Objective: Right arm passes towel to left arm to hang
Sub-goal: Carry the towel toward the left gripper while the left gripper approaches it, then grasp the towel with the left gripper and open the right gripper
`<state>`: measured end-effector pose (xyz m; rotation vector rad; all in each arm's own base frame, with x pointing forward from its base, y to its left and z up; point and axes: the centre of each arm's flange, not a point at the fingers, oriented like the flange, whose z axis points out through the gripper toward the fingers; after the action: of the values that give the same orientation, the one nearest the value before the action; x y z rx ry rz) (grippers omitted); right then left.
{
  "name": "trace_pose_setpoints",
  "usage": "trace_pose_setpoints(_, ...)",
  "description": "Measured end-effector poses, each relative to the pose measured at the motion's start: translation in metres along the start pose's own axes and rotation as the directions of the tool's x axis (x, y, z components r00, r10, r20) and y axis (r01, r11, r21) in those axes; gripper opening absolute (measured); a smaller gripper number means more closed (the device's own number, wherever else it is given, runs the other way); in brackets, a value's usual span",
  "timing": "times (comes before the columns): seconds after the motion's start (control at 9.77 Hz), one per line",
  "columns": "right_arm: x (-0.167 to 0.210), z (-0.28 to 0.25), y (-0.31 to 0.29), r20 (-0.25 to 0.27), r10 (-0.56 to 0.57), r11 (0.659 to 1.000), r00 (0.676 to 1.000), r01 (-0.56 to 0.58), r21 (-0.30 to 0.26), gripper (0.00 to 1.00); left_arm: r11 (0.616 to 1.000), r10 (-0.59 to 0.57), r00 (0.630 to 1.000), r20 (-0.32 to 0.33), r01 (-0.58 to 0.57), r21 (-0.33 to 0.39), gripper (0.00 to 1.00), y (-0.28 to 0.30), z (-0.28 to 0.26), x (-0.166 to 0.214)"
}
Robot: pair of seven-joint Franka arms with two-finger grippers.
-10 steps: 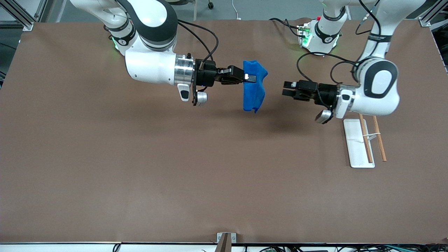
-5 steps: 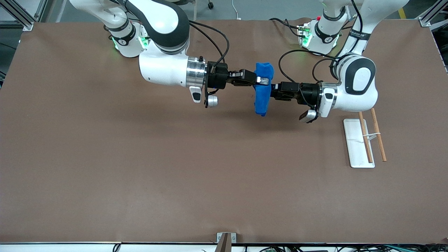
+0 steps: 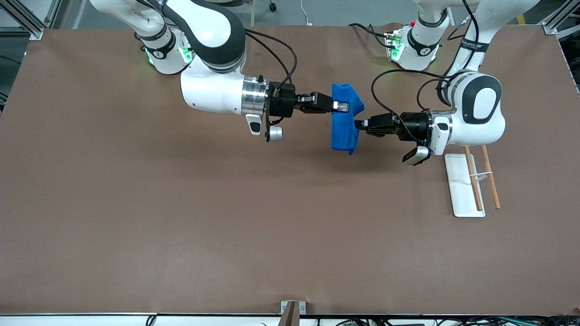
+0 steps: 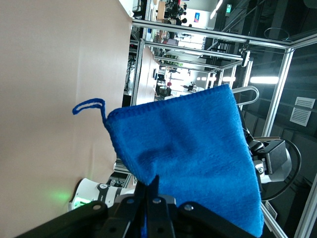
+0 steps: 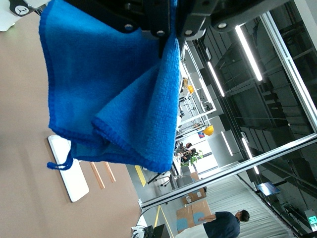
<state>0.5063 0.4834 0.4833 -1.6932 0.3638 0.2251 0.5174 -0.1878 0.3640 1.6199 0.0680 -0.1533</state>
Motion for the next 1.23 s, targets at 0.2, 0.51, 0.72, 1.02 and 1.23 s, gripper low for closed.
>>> trace_pose_setpoints(0.2,0.000,0.000,0.000,-0.001,0.000,1.000,1.000,0.000,0.000,0.04,1.000,0.009,1.000,-0.010,-0.009,0.007,0.02,0.001,-0.001,0.002)
trace_pose_setpoints(0.51,0.001,0.000,0.000,-0.003,0.001,1.000,1.000,-0.001,0.000,0.04,1.000,0.030,0.999,-0.030,-0.029,0.006,0.02,0.009,-0.010,0.009)
trace_pose_setpoints(0.72,0.003,-0.002,0.000,-0.006,0.000,1.000,1.000,0.000,0.001,0.17,0.999,0.045,0.998,-0.043,-0.044,0.010,0.02,0.015,-0.017,0.014)
trace_pose_setpoints(1.02,0.025,-0.022,0.004,-0.034,-0.093,0.993,0.995,0.090,-0.069,0.63,0.990,0.084,0.996,-0.015,-0.082,0.116,0.02,0.026,-0.040,0.022)
trace_pose_setpoints(1.23,0.047,-0.048,0.008,-0.032,-0.205,0.965,0.978,0.197,-0.171,0.93,0.958,0.137,0.990,0.015,-0.136,0.254,0.02,0.041,-0.073,0.028)
